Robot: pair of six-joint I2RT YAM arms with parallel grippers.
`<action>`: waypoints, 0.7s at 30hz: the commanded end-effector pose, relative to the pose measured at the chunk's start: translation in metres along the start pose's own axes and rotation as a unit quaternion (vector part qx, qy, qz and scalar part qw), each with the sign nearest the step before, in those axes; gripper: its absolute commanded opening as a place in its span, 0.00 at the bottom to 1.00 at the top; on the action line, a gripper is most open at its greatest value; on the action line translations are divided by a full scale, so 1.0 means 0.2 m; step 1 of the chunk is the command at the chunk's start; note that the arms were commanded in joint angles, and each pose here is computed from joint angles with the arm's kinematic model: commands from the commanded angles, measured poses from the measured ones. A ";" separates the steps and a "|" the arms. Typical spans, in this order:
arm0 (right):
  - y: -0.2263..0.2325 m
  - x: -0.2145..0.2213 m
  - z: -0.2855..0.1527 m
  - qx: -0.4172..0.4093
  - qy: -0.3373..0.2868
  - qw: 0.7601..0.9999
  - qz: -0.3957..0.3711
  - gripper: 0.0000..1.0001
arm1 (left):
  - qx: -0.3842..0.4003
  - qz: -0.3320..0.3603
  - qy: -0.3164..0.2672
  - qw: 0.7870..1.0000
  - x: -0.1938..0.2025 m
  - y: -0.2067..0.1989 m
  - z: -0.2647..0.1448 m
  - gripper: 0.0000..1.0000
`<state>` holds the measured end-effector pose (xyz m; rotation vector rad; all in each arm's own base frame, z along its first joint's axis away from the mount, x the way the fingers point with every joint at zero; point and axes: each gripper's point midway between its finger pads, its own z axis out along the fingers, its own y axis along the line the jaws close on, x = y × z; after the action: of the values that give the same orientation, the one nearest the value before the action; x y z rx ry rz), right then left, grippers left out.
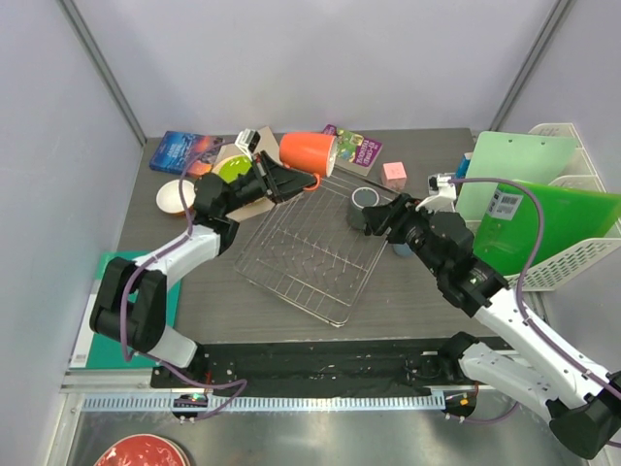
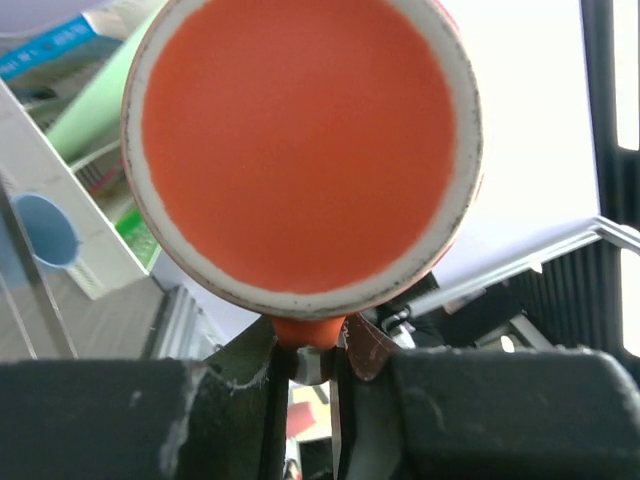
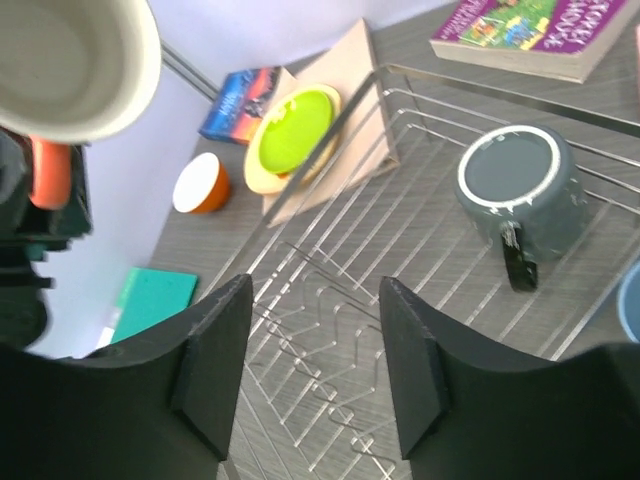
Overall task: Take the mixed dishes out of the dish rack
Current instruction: Pick up the cup from the dish rack.
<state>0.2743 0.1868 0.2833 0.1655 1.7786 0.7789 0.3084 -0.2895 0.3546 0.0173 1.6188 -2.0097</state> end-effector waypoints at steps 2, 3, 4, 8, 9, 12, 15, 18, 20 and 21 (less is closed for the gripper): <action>0.18 -0.17 -0.02 -0.105 -0.076 0.990 0.056 0.64 | 0.117 0.022 0.025 0.993 0.12 -0.23 -0.04 0.01; 0.17 -0.18 -0.01 -0.112 -0.082 0.988 0.067 0.66 | 0.119 0.016 0.028 0.992 0.14 -0.21 -0.03 0.00; 0.18 -0.20 -0.02 -0.125 -0.095 0.985 0.077 0.67 | 0.126 0.018 0.029 0.991 0.15 -0.22 -0.04 0.01; 0.22 -0.24 -0.01 -0.174 -0.100 0.974 0.101 0.70 | 0.124 0.003 0.037 0.992 0.21 -0.17 -0.04 0.01; 0.23 -0.25 -0.01 -0.181 -0.100 0.972 0.113 0.70 | 0.125 0.000 0.043 0.991 0.23 -0.17 -0.03 0.01; 0.28 -0.31 0.01 -0.209 -0.111 0.965 0.115 0.70 | 0.126 -0.003 0.051 0.991 0.27 -0.16 -0.03 0.00; 0.32 -0.29 0.08 -0.214 -0.088 0.967 0.110 0.69 | 0.126 -0.009 0.055 0.990 0.29 -0.15 -0.03 0.01; 0.32 -0.26 0.16 -0.212 -0.066 0.969 0.107 0.68 | 0.127 -0.009 0.056 0.990 0.30 -0.15 -0.03 0.01; 0.31 -0.22 0.22 -0.206 -0.048 0.972 0.106 0.67 | 0.127 -0.011 0.058 0.990 0.31 -0.15 -0.03 0.01; 0.31 -0.22 0.23 -0.206 -0.047 0.972 0.105 0.67 | 0.128 -0.011 0.058 0.990 0.32 -0.15 -0.03 0.01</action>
<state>0.3129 0.2226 0.3149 0.1786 1.5678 1.1861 0.2698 -0.3197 0.3047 -0.0645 1.7533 -2.2424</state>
